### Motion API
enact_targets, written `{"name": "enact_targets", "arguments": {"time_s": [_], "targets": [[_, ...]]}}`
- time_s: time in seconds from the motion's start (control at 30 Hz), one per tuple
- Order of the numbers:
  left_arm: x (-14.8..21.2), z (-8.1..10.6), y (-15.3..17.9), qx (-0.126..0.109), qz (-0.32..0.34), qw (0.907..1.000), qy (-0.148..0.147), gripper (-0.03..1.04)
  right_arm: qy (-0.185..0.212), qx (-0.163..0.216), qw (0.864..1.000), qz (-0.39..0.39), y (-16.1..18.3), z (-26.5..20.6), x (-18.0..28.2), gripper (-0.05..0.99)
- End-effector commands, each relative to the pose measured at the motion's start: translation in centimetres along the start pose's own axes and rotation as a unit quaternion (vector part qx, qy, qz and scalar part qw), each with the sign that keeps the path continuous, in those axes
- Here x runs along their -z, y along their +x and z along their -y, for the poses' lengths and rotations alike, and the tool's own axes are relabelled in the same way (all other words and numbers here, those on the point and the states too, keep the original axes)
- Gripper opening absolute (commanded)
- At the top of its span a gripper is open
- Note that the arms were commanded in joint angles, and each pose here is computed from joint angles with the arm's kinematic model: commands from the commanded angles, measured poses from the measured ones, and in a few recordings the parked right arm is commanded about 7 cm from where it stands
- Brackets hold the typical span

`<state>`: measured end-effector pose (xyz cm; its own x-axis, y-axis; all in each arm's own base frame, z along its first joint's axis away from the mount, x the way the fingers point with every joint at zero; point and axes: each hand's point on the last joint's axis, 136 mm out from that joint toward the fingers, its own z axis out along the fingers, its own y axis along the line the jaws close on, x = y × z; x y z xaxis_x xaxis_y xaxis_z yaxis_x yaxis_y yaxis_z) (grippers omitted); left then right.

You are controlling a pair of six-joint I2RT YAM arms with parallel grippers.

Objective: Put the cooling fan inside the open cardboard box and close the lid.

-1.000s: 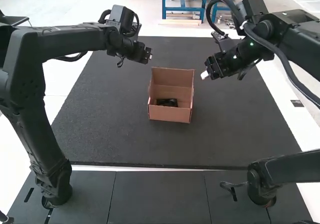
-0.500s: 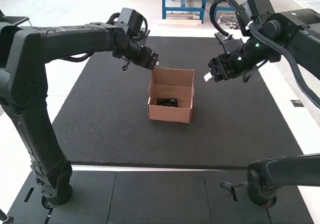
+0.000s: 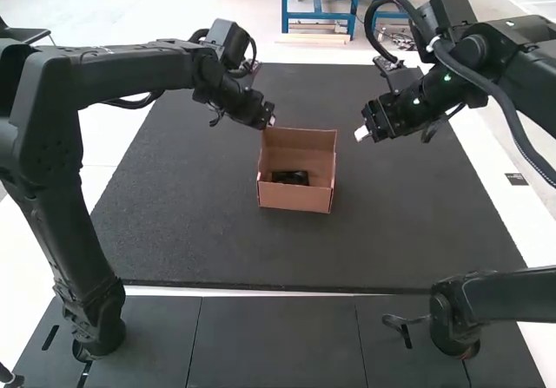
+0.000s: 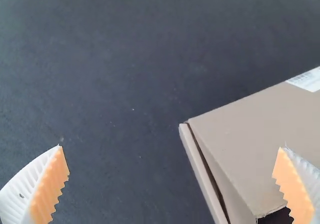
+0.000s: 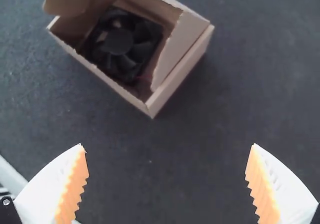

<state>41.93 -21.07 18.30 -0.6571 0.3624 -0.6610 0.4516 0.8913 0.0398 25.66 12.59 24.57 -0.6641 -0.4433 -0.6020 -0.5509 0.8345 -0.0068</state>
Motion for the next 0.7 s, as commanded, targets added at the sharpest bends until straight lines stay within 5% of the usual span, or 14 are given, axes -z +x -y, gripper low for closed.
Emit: {"name": "enact_targets", "arguments": {"time_s": [0.0,0.67], "targets": [[-0.4,0.9,0.7,-0.012,-0.011,0.9996,0.021,0.97,0.004,0.003,1.000,0.008,-0.2,0.0,0.4,0.71],[-2.9,1.9,6.8,-0.015,-0.072,0.9967,0.034,0.97,-0.004,0.001,1.000,-0.006,0.7,-0.3,-0.4,0.71]]}}
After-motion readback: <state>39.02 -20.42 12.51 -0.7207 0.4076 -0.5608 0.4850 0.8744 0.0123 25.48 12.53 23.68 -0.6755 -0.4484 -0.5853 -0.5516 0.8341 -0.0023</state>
